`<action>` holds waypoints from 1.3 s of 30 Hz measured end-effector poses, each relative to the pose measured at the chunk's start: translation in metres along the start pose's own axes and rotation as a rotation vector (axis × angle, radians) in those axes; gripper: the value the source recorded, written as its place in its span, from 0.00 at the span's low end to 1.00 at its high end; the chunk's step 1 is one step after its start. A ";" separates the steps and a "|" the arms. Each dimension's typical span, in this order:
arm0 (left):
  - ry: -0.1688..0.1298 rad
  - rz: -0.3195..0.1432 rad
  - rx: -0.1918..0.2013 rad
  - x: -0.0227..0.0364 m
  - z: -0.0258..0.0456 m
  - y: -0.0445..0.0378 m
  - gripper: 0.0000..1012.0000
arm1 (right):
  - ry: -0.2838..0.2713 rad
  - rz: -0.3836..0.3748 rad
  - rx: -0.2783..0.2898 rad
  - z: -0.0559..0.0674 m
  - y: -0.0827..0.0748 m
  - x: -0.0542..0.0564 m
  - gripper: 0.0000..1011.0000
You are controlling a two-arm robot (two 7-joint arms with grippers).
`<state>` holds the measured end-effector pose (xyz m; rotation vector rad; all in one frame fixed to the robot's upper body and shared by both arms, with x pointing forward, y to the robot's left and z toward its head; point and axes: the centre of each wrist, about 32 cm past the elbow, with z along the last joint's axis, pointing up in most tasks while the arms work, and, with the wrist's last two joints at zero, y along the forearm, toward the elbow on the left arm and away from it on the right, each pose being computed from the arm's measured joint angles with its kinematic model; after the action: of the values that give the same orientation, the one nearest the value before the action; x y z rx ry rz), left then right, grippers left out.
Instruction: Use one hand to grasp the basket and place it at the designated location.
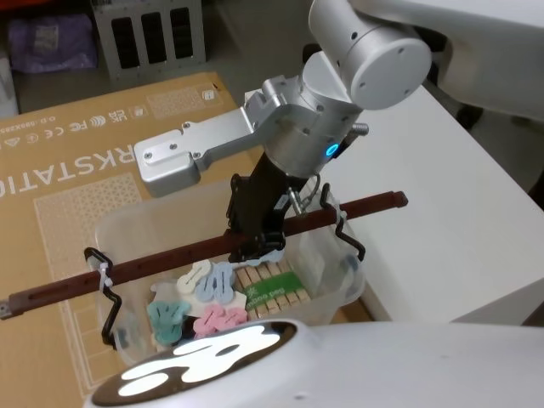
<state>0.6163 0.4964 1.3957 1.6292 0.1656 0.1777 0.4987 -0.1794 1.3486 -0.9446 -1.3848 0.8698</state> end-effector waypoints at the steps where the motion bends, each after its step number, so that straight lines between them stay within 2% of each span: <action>1: 0.000 0.000 0.000 0.0000 0.0000 0.0000 0.00 | 0.000 0.000 0.000 0.000 0.000 0.000 0.24; 16: 0.000 0.000 0.000 0.0000 0.0001 0.0000 0.00 | 0.013 -0.013 0.000 0.000 -0.004 -0.001 0.24; 25: 0.000 0.000 0.000 0.0000 0.0001 0.0000 0.00 | 0.041 -0.044 -0.001 -0.005 -0.018 -0.003 0.24; 34: 0.000 0.000 0.000 0.0000 0.0000 0.0000 0.00 | 0.093 -0.058 -0.005 -0.015 -0.033 -0.004 0.24; 39: 0.000 0.000 0.000 0.0000 0.0001 0.0000 0.00 | 0.100 -0.060 -0.005 -0.016 -0.035 -0.004 0.24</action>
<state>0.6163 0.4963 1.3958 1.6292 0.1654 0.1776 0.5128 -0.1975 1.3798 -0.9332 -1.3228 0.7646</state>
